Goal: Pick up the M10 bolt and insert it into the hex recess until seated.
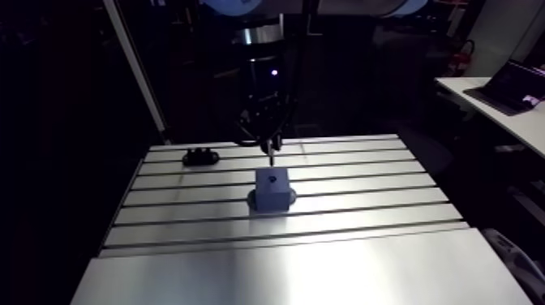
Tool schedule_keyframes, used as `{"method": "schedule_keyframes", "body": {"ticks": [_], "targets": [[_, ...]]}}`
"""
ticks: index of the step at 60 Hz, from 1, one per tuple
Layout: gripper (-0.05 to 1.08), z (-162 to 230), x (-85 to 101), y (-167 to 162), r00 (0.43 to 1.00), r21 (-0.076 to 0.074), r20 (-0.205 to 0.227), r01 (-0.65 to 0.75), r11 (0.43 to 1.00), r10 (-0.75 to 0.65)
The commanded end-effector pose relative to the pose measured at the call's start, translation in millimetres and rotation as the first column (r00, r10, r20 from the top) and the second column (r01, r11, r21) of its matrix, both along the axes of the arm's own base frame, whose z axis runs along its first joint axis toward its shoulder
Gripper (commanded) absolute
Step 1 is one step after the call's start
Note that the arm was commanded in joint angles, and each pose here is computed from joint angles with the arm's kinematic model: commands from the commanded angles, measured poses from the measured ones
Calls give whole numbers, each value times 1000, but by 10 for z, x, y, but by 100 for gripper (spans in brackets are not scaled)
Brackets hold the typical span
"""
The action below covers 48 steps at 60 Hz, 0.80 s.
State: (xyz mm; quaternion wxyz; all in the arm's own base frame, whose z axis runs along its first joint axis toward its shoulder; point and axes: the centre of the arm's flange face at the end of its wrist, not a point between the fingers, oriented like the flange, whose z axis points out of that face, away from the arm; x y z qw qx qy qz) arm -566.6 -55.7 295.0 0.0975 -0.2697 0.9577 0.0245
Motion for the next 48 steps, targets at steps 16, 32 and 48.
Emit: {"method": "schedule_keyframes", "body": {"ticks": [16,32,48], "targets": [[76,-81,17,-4,1000,0,1,1,1000,-1],[76,-121,36,-6,1000,-1,9,4,1000,-4],[76,-168,65,-4,1000,-3,18,9,1000,-9]]}}
